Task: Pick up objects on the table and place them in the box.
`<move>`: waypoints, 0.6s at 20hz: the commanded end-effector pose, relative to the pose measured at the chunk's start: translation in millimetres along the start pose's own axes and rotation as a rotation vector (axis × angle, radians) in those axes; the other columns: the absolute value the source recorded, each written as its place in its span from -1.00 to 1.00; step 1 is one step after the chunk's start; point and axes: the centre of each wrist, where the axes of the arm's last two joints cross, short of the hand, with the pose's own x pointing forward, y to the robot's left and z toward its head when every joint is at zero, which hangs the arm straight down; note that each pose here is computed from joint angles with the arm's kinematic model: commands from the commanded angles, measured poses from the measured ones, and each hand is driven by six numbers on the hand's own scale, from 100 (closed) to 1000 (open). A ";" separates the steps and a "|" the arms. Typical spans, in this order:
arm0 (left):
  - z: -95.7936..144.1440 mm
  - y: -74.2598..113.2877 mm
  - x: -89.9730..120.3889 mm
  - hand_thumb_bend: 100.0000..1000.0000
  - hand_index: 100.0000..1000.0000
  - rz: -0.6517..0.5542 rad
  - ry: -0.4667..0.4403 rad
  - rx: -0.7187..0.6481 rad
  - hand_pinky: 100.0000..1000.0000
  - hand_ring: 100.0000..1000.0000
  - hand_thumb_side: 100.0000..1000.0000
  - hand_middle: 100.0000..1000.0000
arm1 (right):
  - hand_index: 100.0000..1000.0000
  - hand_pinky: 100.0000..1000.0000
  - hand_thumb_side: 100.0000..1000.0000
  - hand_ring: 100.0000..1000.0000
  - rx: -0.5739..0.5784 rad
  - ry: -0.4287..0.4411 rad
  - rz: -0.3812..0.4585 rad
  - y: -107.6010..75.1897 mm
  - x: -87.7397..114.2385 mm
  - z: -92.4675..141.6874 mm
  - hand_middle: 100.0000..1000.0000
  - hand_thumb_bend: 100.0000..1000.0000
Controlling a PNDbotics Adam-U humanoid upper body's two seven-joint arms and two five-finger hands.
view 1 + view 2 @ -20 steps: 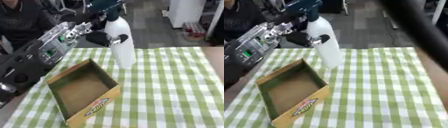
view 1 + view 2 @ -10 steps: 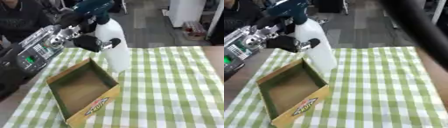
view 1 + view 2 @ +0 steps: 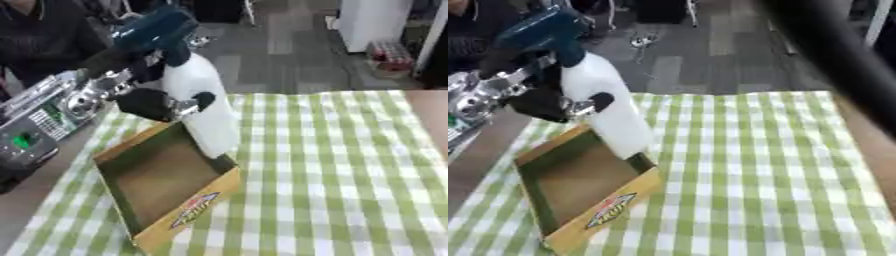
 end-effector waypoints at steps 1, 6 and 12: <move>3.0 13.5 -5.1 -1.00 -0.74 -0.053 0.013 0.030 -1.00 -1.00 0.38 -1.00 | 0.66 0.15 1.00 0.40 0.024 -0.021 0.012 -2.3 4.1 -7.3 0.45 -0.41; 9.0 6.4 -13.5 -1.00 -0.74 -0.053 0.049 0.023 -1.00 -1.00 0.38 -1.00 | 0.66 0.15 1.00 0.40 0.024 -0.021 0.015 -2.3 4.1 -6.9 0.45 -0.41; 16.3 -2.8 -24.0 -1.00 -0.72 -0.059 0.101 -0.005 -1.00 -1.00 0.41 -1.00 | 0.66 0.15 1.00 0.40 0.021 -0.023 0.019 -2.9 4.3 -6.5 0.45 -0.41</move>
